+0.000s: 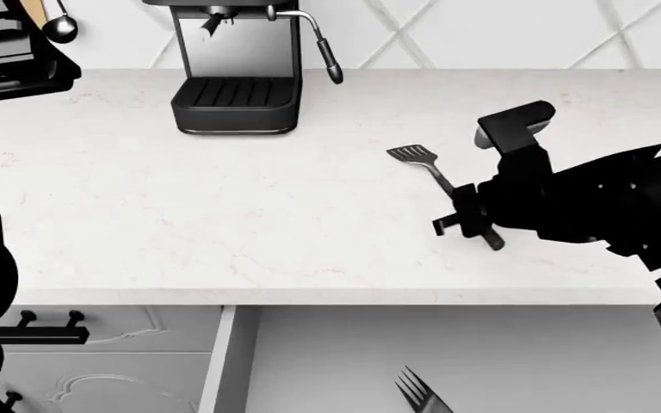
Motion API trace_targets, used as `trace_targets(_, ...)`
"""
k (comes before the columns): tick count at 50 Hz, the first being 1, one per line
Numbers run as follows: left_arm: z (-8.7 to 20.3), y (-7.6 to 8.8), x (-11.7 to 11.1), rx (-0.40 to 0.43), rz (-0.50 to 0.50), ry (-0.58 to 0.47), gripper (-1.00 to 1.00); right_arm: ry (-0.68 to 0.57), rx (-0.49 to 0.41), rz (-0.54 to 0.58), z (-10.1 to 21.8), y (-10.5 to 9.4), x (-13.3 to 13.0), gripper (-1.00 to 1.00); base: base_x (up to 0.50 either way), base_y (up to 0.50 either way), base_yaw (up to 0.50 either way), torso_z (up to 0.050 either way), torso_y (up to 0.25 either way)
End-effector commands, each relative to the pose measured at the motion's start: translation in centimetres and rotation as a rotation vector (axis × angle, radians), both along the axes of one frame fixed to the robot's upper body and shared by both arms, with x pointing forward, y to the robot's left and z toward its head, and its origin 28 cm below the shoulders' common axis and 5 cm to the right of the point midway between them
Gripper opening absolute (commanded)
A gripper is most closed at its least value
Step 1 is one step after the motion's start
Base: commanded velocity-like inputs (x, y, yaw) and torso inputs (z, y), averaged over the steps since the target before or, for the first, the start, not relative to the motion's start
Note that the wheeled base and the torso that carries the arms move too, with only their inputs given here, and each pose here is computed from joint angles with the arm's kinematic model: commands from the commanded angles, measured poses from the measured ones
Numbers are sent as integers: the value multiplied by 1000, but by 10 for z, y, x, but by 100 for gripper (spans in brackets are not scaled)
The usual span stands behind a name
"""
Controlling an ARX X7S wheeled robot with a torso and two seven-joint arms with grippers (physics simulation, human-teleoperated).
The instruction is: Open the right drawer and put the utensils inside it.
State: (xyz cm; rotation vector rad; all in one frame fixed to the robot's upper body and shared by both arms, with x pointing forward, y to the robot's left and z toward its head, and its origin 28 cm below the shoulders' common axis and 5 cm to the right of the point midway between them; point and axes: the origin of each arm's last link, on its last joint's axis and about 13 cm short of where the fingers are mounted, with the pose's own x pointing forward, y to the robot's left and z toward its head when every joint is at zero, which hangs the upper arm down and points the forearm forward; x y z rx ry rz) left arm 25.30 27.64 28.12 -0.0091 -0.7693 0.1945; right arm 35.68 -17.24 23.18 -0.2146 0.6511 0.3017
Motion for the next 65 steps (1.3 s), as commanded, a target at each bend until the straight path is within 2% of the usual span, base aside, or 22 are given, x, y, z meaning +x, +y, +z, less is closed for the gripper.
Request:
trace_targets(1, 2, 0, -1, 0, 1, -4, 100, 114, 5, 30, -16, -7, -14, -100, 0, 0, 0, 0, 0)
trace_targets(9, 3, 0, -1, 1, 1, -5, 100, 100, 14, 40, -11, -7, -16, -100, 0, 0, 0, 0, 0)
trace_targets(10, 3, 0, -1, 1, -1, -5, 100, -39, 57, 101, 25, -12, -25, -100, 0, 0, 0, 0, 0)
trace_targets(16, 3, 0, -2, 1, 0, -7, 100, -131, 105, 209, 48, -15, -43, -100, 0, 0, 0, 0, 0)
trace_targets(18, 3, 0, -2, 1, 0, -7, 100, -131, 105, 209, 47, -15, -44, -100, 0, 0, 0, 0, 0)
trace_targets(19, 3, 0, -1, 2, -1, -6, 100, -212, 176, 261, 54, -18, -52, -100, 0, 0, 0, 0, 0)
trace_targets(31, 3, -1, -1, 4, -2, -5, 100, -279, 189, 416, 54, -26, -74, -100, 0, 0, 0, 0, 0)
trace_targets(33, 2, -1, -1, 5, -3, -5, 100, -348, 236, 502, 51, -28, -83, -100, 0, 0, 0, 0, 0)
trace_targets(34, 2, -1, -1, 4, -2, -5, 100, -440, 253, 533, 49, -30, -88, -100, 0, 0, 0, 0, 0)
trace_targets(36, 3, -1, -2, 5, -3, -6, 100, -481, 254, 559, 49, -31, -90, -100, 0, 0, 0, 0, 0)
trace_targets(38, 4, -1, -2, 6, -4, -8, 100, -541, 204, 626, 45, -32, -93, -100, 0, 0, 0, 0, 0)
trace_targets(41, 4, -1, -2, 6, -4, -8, 100, -537, 205, 634, 45, -32, -93, -100, 0, 0, 0, 0, 0)
trace_targets(42, 4, -1, -2, 5, -4, -8, 100, -578, 161, 724, 42, -34, -93, -100, 0, 0, 0, 0, 0)
trace_targets(45, 4, -1, -2, 5, -4, -9, 100, -594, 92, 792, 38, -37, -91, -100, 0, 0, 0, 0, 0)
trace_targets(46, 4, -1, -2, 5, -4, -9, 100, -601, 124, 867, 38, -38, -90, -100, 0, 0, 0, 0, 0)
trace_targets(48, 4, -2, -2, 7, -6, -7, 100, -601, 69, 885, 37, -39, -91, -100, 0, 0, 0, 0, 0)
trace_targets(49, 4, -1, -2, 6, -7, -7, 100, -605, 76, 882, 36, -39, -91, -100, 0, 0, 0, 0, 0)
trace_targets(54, 4, -1, -2, 6, -6, -7, 100, -633, -37, 997, 35, -44, -90, -100, 0, 0, 0, 0, 0)
trace_targets(56, 3, -1, -1, 5, -5, -6, 100, -632, -35, 1010, 35, -44, -91, -100, 0, 0, 0, 0, 0)
trace_targets(59, 4, -1, -2, 4, -4, -6, 100, -623, -104, 1024, 34, -47, -93, -100, 0, 0, 0, 0, 0)
trace_targets(60, 3, -1, -2, 4, -3, -5, 100, -640, -156, 1044, 35, -47, -93, -100, 0, 0, 0, 0, 0)
trace_targets(65, 4, 0, -2, 4, -2, -6, 100, -596, -156, 1045, 32, -50, -102, -100, 0, 0, 0, 0, 0)
